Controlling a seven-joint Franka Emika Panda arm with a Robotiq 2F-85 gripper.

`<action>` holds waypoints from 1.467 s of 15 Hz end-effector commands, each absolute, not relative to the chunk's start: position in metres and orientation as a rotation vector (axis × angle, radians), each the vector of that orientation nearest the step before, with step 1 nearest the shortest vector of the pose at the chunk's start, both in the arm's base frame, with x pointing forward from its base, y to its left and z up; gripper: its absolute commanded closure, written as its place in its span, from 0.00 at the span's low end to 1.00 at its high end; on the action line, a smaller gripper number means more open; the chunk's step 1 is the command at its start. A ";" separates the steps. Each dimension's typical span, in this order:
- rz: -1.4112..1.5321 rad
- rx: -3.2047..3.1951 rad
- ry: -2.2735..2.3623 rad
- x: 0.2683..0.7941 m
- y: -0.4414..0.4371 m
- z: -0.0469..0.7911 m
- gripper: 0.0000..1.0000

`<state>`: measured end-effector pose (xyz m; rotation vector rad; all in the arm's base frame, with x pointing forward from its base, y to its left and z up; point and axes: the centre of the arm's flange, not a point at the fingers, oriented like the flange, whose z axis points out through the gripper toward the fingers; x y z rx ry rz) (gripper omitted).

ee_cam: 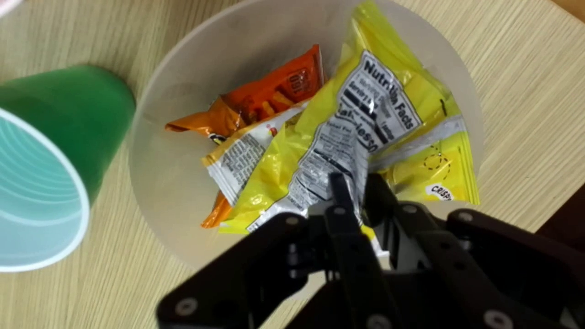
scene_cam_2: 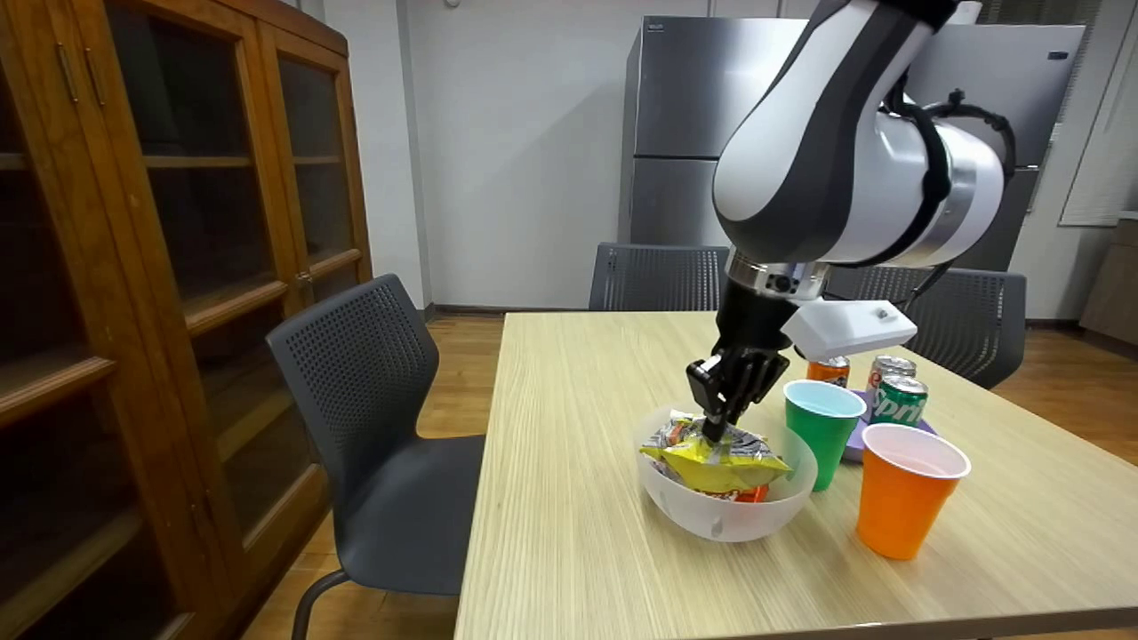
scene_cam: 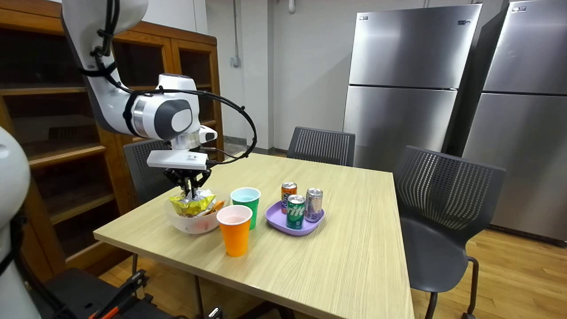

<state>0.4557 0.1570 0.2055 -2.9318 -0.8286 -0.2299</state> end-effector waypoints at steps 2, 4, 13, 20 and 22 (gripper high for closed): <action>-0.222 -2.931 -0.843 0.446 0.151 0.218 0.45; -0.234 -2.928 -0.842 0.441 0.149 0.222 0.30; -0.386 -2.910 -0.756 0.421 0.126 0.268 0.00; -0.544 -2.861 -0.621 0.409 0.092 0.309 0.00; -0.589 -2.846 -0.584 0.405 0.078 0.320 0.00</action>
